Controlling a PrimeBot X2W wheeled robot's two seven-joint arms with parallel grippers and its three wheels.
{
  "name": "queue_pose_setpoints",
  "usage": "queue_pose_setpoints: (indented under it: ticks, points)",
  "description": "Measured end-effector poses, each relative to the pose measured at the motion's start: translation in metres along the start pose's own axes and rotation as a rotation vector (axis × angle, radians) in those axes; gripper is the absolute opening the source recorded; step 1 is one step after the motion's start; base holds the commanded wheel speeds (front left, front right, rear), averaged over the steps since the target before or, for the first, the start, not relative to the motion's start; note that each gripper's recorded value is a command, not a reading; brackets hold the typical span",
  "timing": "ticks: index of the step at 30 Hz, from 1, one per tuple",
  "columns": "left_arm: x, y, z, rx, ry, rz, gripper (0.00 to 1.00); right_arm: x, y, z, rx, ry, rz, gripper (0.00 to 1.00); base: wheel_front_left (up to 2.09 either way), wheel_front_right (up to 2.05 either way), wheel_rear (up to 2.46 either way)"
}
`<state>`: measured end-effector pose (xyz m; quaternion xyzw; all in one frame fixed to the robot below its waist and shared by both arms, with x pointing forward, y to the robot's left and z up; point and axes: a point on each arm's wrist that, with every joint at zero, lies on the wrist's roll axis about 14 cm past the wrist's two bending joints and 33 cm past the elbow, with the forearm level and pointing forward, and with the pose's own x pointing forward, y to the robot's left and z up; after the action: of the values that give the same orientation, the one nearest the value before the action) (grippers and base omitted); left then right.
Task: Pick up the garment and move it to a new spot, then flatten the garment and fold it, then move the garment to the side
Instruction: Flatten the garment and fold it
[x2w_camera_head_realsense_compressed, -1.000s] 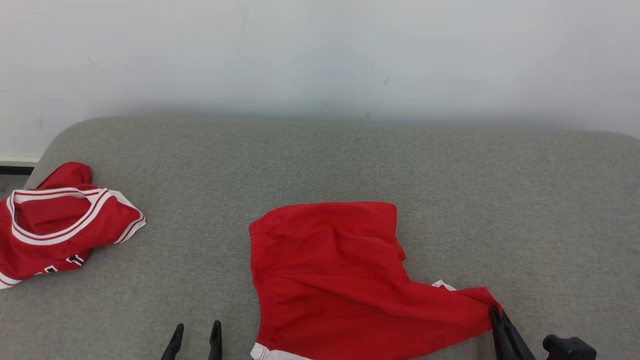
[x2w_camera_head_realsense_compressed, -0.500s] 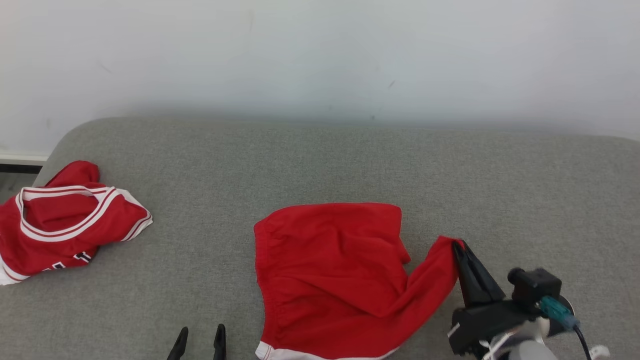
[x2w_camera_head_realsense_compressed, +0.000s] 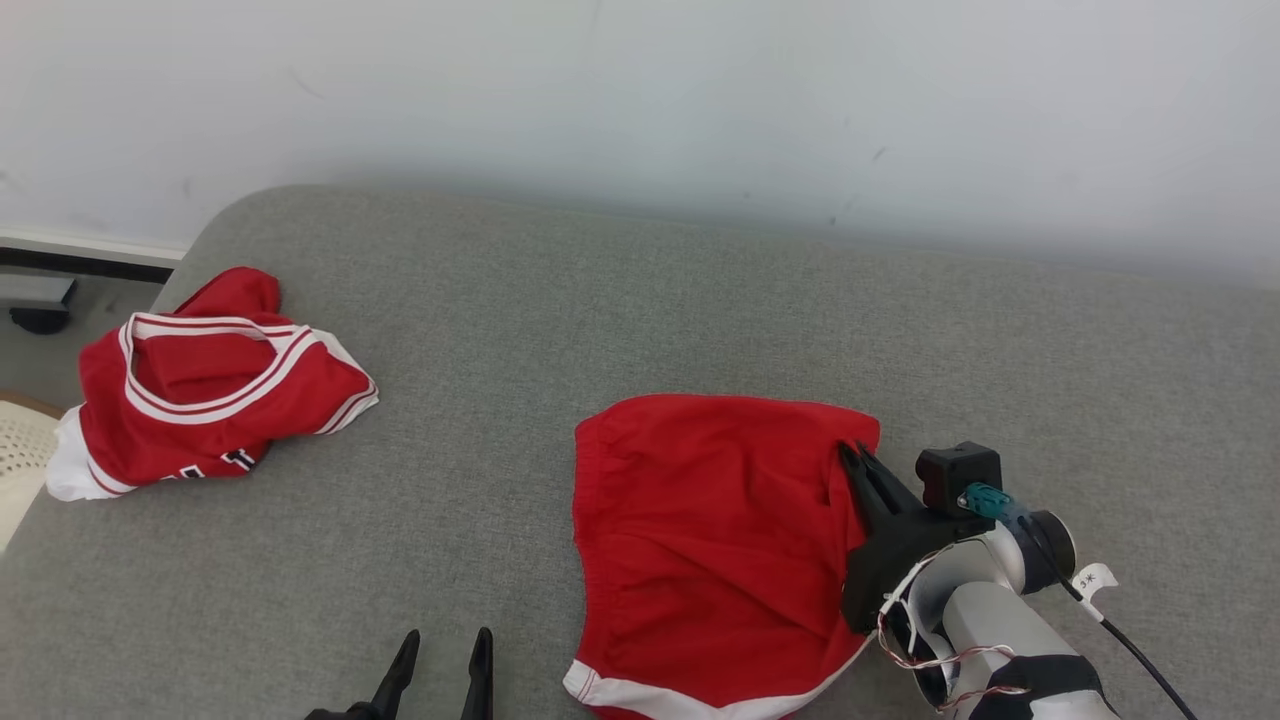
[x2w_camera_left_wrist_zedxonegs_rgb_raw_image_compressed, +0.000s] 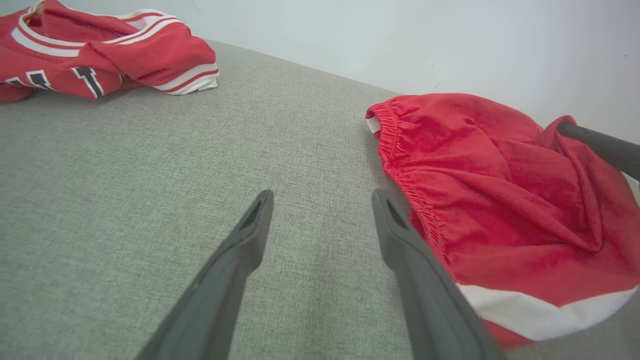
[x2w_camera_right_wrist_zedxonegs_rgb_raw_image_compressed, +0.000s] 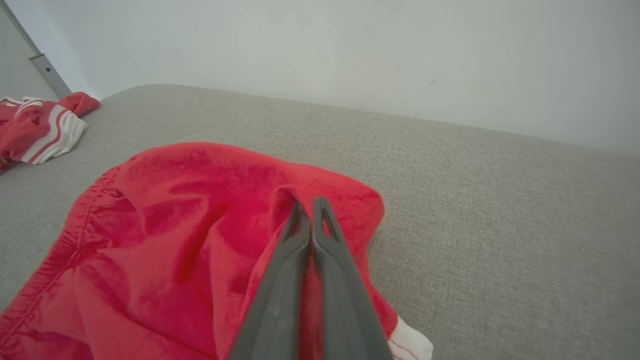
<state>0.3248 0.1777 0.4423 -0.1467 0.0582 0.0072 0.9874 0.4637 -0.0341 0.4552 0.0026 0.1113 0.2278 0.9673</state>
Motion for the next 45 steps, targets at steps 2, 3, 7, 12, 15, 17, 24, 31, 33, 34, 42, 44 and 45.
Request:
queue_pose_setpoints:
  ticks: [2, 3, 7, 12, 15, 17, 24, 31, 33, 34, 42, 44, 45]
  points:
    - [-0.001, 0.003, 0.000, -0.003, 0.000, 0.011, 1.00, 0.003, 0.000, -0.002, 0.024, 0.003, -0.006, 1.00, 0.00, 0.00, 0.00]
    - [-0.001, 0.004, 0.000, -0.004, 0.000, 0.015, 1.00, 0.004, -0.001, 0.000, 0.047, -0.005, -0.012, 1.00, 0.00, 0.00, 0.00]
    - [0.000, 0.006, -0.001, -0.005, 0.002, 0.025, 1.00, 0.003, -0.003, 0.017, 0.111, -0.074, -0.022, 1.00, 0.00, 0.00, 0.00]
    - [0.007, 0.000, -0.001, 0.004, 0.005, 0.000, 1.00, -0.013, -0.021, 0.046, 0.132, -0.204, -0.057, 1.00, 0.00, 0.00, 0.00]
    - [0.010, -0.006, -0.001, 0.007, 0.006, -0.020, 1.00, -0.035, -0.046, 0.041, 0.127, -0.227, -0.119, 1.00, 0.00, 0.00, 0.00]
    - [0.012, -0.010, -0.001, 0.011, 0.006, -0.034, 1.00, -0.049, -0.060, 0.039, 0.128, -0.244, -0.160, 1.00, 0.00, 0.00, 0.00]
    - [0.016, -0.016, 0.002, 0.015, -0.001, -0.058, 1.00, -0.094, -0.090, 0.008, 0.161, -0.227, -0.295, 1.00, 0.00, 0.00, 0.00]
    - [0.011, -0.021, -0.002, 0.032, 0.010, -0.079, 1.00, -0.110, -0.082, -0.016, 0.174, -0.177, -0.316, 1.00, 0.00, 0.00, 0.00]
    - [0.011, -0.024, -0.003, 0.038, 0.013, -0.091, 1.00, -0.109, -0.080, -0.017, 0.176, -0.174, -0.314, 1.00, 0.00, 0.00, 0.00]
    - [0.011, -0.027, -0.005, 0.044, 0.017, -0.103, 1.00, -0.109, -0.079, -0.019, 0.179, -0.169, -0.312, 1.00, 0.00, 0.00, 0.00]
    - [-0.001, -0.055, -0.033, 0.080, 0.104, -0.199, 1.00, -0.084, -0.071, -0.021, 0.159, -0.126, -0.265, 1.00, 0.00, 0.00, 0.00]
    - [-0.002, -0.056, -0.037, 0.078, 0.118, -0.205, 1.00, -0.077, -0.069, -0.023, 0.153, -0.110, -0.254, 1.00, 0.00, 0.00, 0.00]
    - [-0.001, -0.057, -0.038, 0.078, 0.122, -0.206, 1.00, -0.073, -0.068, -0.024, 0.153, -0.100, -0.249, 1.00, 0.00, 0.00, 0.00]
